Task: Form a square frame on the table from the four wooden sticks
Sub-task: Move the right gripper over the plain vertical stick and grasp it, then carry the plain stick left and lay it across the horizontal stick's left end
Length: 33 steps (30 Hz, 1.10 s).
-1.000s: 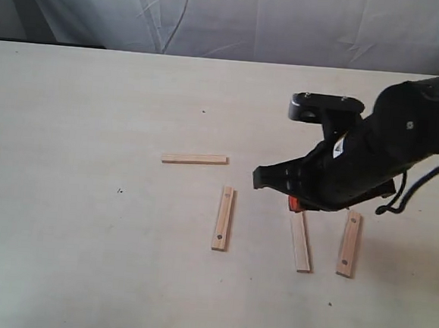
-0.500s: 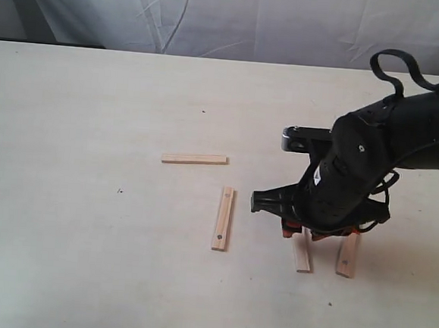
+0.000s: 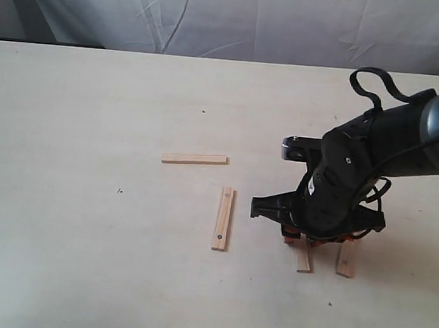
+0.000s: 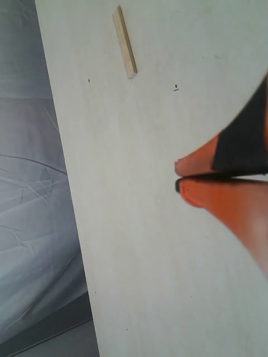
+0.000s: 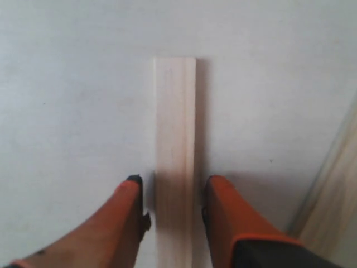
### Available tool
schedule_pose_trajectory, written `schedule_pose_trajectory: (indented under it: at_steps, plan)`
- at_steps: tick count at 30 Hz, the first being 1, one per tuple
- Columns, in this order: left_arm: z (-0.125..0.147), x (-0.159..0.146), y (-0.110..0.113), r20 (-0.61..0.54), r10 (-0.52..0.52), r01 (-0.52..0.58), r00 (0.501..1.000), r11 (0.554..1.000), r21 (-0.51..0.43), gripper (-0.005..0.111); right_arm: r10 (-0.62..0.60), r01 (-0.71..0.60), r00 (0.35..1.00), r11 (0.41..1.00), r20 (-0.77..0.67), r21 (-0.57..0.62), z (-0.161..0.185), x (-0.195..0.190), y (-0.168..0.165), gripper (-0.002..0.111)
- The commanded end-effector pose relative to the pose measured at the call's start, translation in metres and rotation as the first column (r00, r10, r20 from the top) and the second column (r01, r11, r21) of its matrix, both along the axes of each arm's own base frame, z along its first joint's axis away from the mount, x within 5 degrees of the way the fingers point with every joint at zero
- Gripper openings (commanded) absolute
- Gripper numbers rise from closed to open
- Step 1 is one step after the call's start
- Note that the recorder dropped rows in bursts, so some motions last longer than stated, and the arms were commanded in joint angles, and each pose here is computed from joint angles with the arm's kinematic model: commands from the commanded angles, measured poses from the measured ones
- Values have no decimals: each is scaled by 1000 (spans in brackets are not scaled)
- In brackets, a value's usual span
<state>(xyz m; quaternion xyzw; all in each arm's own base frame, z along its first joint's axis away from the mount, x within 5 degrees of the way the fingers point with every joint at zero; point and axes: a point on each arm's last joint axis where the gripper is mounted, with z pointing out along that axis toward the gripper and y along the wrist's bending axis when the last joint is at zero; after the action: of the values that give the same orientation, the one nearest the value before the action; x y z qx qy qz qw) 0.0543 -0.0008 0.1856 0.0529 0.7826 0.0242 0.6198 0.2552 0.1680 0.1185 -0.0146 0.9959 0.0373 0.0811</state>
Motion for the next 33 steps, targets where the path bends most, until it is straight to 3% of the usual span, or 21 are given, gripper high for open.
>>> schedule_pose_trajectory:
  at_steps: [1, 5, 10, 18, 23, 28, 33]
  plan:
    - [-1, 0, 0, 7, 2, -2, 1000, 1000, -4, 0, 4, -4, 1000, 1000, 5, -3, -3, 2, 1, 17]
    - [-1, 0, 0, 7, 2, -2, 1000, 1000, -4, 0, 5, -5, 1000, 1000, 5, -3, -2, 2, 1, -1]
    - [-1, 0, 0, 7, 2, -2, 1000, 1000, -4, 0, 5, -5, 999, 1000, 38, 19, 12, 2, 1, -1]
    - [-1, 0, 0, 7, 2, -2, 1000, 1000, -4, 0, 13, -29, 987, 995, 161, 100, 71, 17, 18, -1]
    - [-1, 0, 0, 7, 2, -2, 1000, 1000, -4, 0, 87, -110, 978, 987, 188, 116, 89, 30, 64, -1]
    - [-1, 0, 0, 7, 2, -2, 1000, 1000, -4, 0, 175, -190, 975, 977, 139, 99, 63, 50, 137, -1]
    - [-1, 0, 0, 7, 2, -2, 1000, 1000, -4, 0, 175, -193, 976, 970, 128, 145, 43, 64, 173, -1]
